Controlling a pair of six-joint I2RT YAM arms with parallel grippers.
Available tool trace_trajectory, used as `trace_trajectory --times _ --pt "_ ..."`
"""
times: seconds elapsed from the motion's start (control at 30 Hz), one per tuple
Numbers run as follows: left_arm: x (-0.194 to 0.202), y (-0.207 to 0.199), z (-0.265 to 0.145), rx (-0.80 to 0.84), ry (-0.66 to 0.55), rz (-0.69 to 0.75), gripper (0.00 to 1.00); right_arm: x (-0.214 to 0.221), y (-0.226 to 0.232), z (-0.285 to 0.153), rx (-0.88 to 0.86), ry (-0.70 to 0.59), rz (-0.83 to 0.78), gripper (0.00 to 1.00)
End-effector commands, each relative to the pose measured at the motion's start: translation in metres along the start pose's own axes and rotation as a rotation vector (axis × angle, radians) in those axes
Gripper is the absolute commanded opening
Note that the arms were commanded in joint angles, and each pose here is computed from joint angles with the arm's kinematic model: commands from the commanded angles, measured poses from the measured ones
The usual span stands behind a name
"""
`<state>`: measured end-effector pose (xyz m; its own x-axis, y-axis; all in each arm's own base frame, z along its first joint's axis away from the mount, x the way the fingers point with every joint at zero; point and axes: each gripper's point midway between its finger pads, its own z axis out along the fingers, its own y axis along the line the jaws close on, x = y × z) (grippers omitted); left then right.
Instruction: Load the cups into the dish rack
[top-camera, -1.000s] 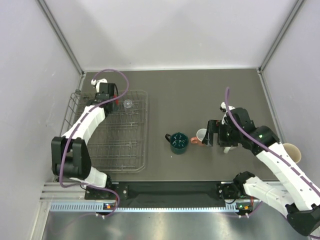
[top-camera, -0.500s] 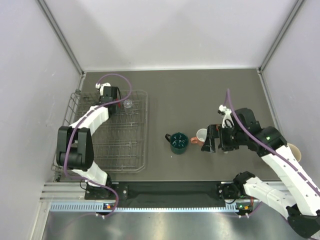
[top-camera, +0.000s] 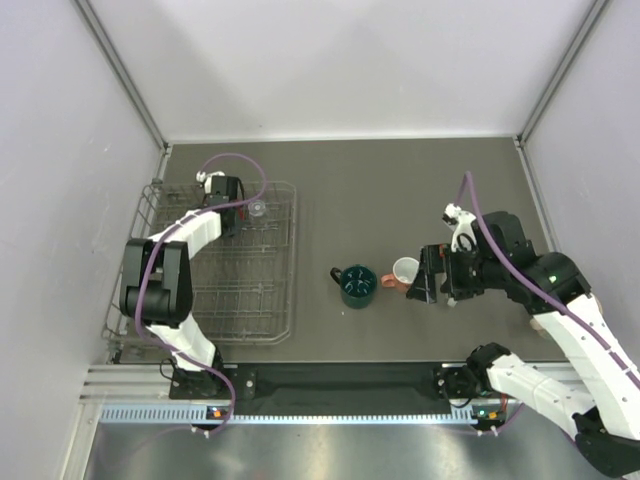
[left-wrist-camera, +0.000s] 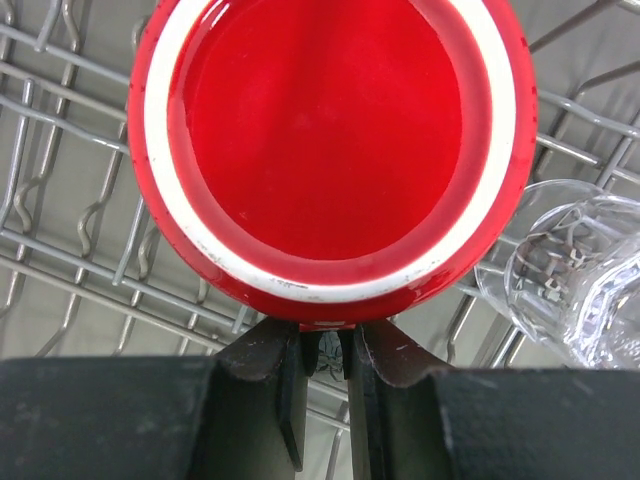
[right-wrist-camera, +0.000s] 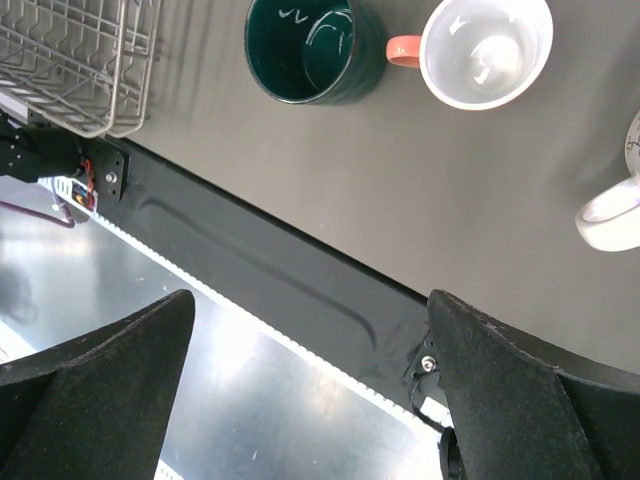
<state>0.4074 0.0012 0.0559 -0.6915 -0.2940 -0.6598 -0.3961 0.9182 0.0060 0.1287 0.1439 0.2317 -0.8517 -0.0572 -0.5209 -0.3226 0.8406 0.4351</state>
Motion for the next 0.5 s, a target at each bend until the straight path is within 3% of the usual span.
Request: trace_trajectory --times 0.0,0.1,0.2,0.23,0.33,0.47 --pt "-0.038 -0.008 -0.003 0.012 -0.093 -0.039 0.00 0.000 -0.001 0.000 0.002 -0.006 0.006 1.00" --pt "-0.034 -0.010 0.001 0.004 -0.061 -0.031 0.00 -0.001 0.003 0.002 -0.017 -0.007 0.023 1.00" --pt "-0.027 -0.009 0.002 0.001 -0.029 -0.034 0.26 0.000 0.001 0.006 -0.011 0.005 0.027 1.00" --pt "-0.026 -0.010 0.001 0.007 -0.027 -0.040 0.44 0.001 -0.001 0.009 -0.002 0.014 0.029 1.00" --pt "-0.027 -0.010 -0.004 0.013 -0.030 -0.056 0.62 0.000 -0.011 0.015 0.048 0.027 0.017 1.00" --pt "-0.027 -0.012 -0.008 0.028 -0.024 -0.068 0.73 -0.003 -0.022 0.020 0.106 0.027 0.006 1.00"
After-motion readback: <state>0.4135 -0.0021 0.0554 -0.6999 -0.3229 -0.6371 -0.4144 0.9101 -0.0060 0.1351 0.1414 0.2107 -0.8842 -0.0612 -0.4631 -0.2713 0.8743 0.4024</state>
